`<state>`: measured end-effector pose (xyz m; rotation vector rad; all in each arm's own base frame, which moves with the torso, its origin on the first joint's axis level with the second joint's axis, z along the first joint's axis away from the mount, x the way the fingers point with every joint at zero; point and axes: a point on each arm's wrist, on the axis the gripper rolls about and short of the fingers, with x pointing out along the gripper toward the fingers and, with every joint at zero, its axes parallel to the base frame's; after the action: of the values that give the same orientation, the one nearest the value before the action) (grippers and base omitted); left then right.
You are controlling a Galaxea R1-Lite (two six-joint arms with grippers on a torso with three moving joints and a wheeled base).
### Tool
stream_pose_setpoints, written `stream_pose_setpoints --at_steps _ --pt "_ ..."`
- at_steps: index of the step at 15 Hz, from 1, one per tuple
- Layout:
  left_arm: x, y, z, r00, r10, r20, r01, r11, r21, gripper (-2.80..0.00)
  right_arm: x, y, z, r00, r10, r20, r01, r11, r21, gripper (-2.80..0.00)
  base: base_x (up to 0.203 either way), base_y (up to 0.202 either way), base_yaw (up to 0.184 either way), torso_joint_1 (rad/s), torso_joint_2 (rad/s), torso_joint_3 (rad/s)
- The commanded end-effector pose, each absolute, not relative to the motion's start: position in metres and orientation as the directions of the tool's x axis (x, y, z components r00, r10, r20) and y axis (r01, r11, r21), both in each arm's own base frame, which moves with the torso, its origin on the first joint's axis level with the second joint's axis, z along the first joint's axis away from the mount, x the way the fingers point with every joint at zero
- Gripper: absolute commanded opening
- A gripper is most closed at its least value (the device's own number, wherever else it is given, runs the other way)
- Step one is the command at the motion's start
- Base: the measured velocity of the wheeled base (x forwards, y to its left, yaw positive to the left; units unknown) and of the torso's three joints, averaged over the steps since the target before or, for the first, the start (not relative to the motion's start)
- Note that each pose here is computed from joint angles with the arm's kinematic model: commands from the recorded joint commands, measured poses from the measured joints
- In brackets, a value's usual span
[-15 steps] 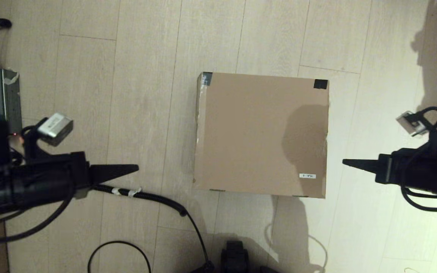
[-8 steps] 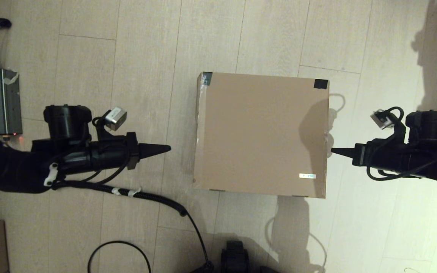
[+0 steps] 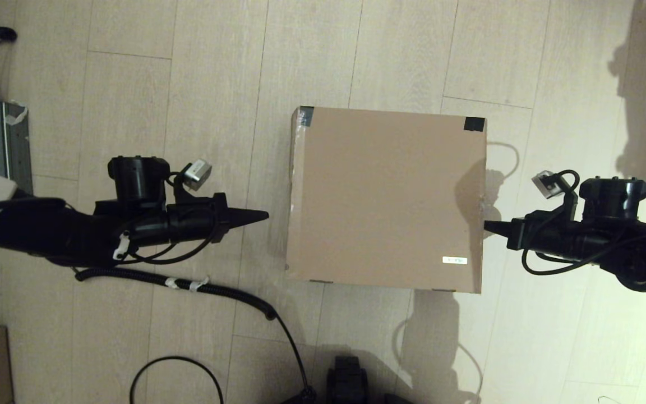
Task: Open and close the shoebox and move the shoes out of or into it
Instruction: Open the shoe box
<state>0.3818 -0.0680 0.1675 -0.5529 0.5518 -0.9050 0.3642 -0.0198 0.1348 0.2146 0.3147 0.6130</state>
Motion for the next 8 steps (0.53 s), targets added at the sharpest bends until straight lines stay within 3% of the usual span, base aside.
stream_pose_setpoints --at_steps 1,8 --pt "0.394 -0.070 0.161 0.504 -0.838 -0.206 0.570 0.503 -0.650 -2.80 0.370 -0.020 0.122 0.764 0.598 -0.240 -0.526 0.794 0.305 -2.80 0.000 0.000 0.000 0.000 0.00 0.000" --pt "0.439 -0.093 0.141 0.500 -0.838 -0.220 0.568 0.509 -0.647 -2.80 0.375 -0.021 0.114 0.755 0.606 -0.250 -0.529 0.788 0.315 -2.80 0.000 0.000 0.000 0.000 0.00 0.000"
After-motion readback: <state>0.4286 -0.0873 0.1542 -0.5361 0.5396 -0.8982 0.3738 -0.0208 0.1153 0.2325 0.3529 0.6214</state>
